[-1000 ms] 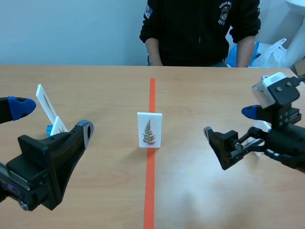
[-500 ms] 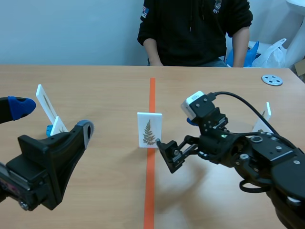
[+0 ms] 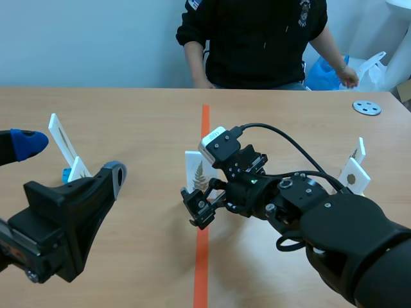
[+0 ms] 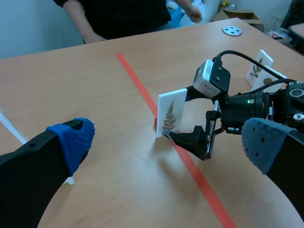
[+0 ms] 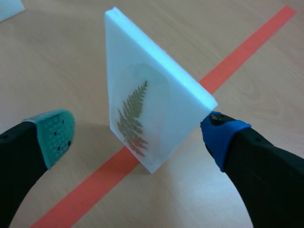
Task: Sort the leaf by its shape. The table is split by an orange tape line. A compound leaf with several leaflets goes to the left side, a simple leaf with one blade goes to the right side. Return to the home posture when a red brick is placed on the table.
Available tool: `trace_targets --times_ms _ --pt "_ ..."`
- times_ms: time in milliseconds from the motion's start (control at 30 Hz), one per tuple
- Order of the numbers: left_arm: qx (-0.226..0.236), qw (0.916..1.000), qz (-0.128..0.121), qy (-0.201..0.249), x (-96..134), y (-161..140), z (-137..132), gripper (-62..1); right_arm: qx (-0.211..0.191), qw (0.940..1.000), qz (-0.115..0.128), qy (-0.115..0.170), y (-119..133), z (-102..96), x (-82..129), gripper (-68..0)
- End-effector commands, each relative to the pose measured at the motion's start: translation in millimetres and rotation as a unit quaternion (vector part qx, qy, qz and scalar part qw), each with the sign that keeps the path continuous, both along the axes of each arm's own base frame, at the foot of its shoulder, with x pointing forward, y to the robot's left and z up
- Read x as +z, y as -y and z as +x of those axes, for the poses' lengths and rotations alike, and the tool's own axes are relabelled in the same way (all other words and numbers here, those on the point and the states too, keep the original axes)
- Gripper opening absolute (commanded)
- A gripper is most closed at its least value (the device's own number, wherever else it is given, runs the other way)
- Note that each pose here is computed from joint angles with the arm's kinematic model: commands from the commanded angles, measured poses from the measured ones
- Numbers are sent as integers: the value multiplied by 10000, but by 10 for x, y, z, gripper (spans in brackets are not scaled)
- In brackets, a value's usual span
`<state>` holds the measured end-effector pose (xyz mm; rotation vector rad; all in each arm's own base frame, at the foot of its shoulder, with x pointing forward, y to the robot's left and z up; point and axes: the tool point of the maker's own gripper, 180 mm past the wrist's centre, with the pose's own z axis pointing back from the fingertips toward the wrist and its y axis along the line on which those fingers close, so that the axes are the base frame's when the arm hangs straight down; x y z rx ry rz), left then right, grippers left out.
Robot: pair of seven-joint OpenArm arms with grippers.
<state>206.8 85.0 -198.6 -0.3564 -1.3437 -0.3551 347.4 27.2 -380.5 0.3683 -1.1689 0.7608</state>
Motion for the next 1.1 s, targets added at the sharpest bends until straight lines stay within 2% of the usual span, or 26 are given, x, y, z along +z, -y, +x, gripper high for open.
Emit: trace_targets --times_ms 0,167,333,600,867,1067 --pt "-8 9999 -72 135 77 15 13 14 9 9998 81 201 14 76 132 -189" --pt "-8 9999 -72 135 77 15 13 14 60 9996 85 249 -7 66 143 -322" --pt "-8 9999 -72 135 77 15 13 14 76 9996 75 271 -10 65 146 -403" --pt "-8 9999 -72 135 77 15 13 14 84 9994 129 311 -18 59 163 -576" --pt "-8 9999 -72 136 78 15 13 14 93 9989 224 406 -28 69 211 -641" --pt "-9 9999 -71 137 77 15 13 14 121 9965 363 747 0 66 459 -640"
